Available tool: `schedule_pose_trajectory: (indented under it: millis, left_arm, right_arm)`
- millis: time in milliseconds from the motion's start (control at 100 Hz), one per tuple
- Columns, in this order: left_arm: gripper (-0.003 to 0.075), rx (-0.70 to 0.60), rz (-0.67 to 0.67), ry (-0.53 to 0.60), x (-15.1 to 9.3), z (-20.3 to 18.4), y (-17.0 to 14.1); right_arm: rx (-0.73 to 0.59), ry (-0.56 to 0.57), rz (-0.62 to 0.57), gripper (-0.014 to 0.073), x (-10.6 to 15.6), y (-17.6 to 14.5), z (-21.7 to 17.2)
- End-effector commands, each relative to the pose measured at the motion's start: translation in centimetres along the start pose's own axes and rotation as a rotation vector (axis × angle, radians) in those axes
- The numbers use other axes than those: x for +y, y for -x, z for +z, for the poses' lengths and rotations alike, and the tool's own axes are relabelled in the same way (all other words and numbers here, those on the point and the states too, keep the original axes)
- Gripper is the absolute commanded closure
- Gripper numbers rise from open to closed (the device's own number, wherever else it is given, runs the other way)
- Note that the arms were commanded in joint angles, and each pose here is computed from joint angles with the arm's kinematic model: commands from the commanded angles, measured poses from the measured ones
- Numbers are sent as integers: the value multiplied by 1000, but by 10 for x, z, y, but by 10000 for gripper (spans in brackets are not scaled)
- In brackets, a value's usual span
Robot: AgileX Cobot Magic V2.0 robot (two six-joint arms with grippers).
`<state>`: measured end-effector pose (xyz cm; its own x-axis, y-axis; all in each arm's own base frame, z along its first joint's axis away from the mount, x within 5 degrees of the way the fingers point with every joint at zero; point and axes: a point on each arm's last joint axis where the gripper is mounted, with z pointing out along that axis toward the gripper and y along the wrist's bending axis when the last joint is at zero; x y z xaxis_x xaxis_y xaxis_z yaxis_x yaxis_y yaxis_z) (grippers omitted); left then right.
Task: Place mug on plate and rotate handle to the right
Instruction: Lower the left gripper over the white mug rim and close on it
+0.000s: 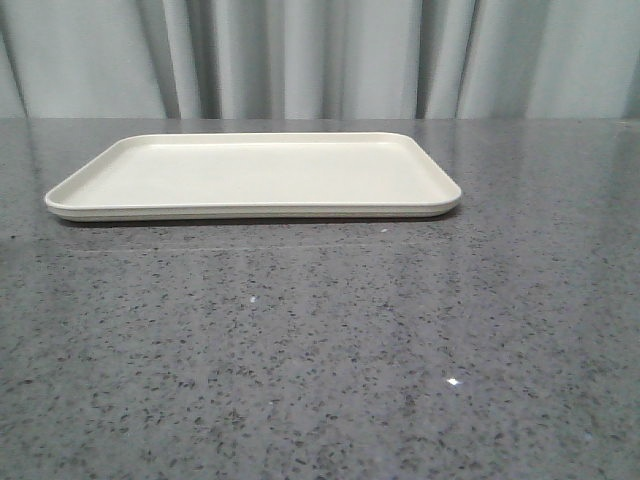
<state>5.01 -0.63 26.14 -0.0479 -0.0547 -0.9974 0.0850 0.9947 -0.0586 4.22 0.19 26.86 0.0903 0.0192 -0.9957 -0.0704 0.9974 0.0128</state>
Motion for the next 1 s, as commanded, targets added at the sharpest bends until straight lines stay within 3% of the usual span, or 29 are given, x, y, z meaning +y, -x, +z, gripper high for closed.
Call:
schedule_pose_trajectory:
  millis: [0,200,410,700,990]
  left_arm:
    - [740,-6,-28,-21,-3,0,33]
    - [740,113,-60,-63,-11,4,80]
    - [740,305,-76,-96,-16,17,110]
    - [740,556,-104,-151,-23,35,122]
    - [740,584,-108,-149,-23,43,122]
  right_arm:
    - [-7,-7,-6,661,0,32,1]
    - [138,-18,18,661,0,64,13]
    - [307,-22,48,661,1,89,30]
    - [522,-40,46,661,1,103,53]
    - [554,-41,45,661,1,99,61]
